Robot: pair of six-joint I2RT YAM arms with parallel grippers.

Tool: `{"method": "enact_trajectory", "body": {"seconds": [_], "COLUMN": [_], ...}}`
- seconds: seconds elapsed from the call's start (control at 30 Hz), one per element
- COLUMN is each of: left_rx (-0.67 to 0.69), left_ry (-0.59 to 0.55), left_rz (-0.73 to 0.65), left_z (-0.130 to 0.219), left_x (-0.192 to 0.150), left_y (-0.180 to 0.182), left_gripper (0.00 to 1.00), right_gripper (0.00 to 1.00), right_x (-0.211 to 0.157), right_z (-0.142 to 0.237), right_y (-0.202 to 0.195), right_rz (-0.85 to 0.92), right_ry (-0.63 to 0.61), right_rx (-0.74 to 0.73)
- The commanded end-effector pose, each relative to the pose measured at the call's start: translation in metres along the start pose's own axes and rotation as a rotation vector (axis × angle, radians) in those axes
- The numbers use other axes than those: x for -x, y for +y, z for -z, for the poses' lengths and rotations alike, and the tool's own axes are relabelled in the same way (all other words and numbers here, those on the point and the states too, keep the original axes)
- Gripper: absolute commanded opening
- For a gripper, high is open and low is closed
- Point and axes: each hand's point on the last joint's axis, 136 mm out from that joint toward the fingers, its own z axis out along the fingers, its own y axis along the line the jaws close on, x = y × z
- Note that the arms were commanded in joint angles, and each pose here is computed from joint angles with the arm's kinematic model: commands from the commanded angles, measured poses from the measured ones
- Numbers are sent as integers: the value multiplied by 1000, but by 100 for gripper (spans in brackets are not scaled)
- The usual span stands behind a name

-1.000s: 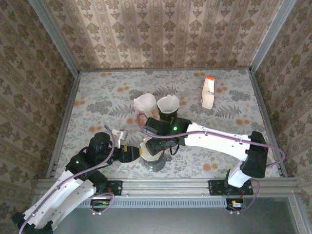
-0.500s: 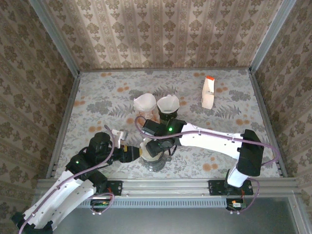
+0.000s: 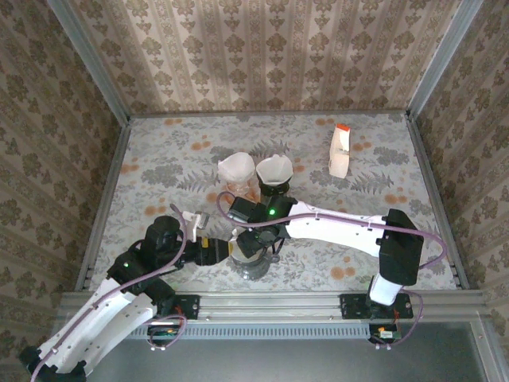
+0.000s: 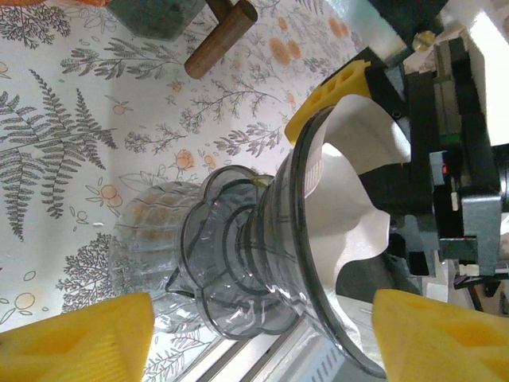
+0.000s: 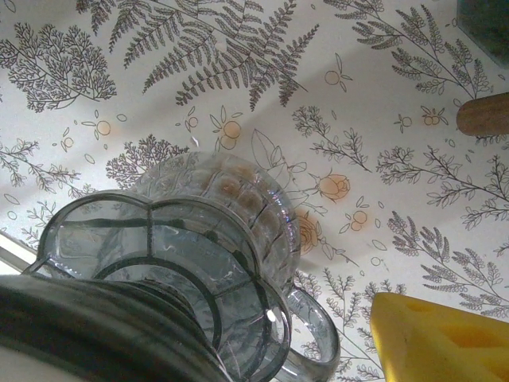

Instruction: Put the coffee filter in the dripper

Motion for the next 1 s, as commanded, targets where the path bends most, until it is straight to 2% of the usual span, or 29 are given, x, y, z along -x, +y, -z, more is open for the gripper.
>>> {"method": "enact_trajectory", "body": {"seconds": [0.0,0.17,0.33,0.77,0.97], "left_rx": [-25,-39,-36,2,5], "left_ry": [-22,-34,-21,6,12], "left_rz": [-15,-19,-11,6,9], "left_z": [2,2,-1,-5,-5], "left_x": [5,8,4,-1,-3], "left_y": [-7,-10,-7,2,3], "left_gripper": [79,84,85,67,64], "right_gripper": [74,74,74,74,75], "right_x": [-11,-12,-13,-1,12], "right_z": [-15,-16,-18,1,26], "right_y": [-6,-9,-10,-6,-8], "right_rz": [13,15,13,-1,-10], "right_ry": [46,50,55,-9,-84], "right_rx": [-34,-48,-58,-26,-18]}}
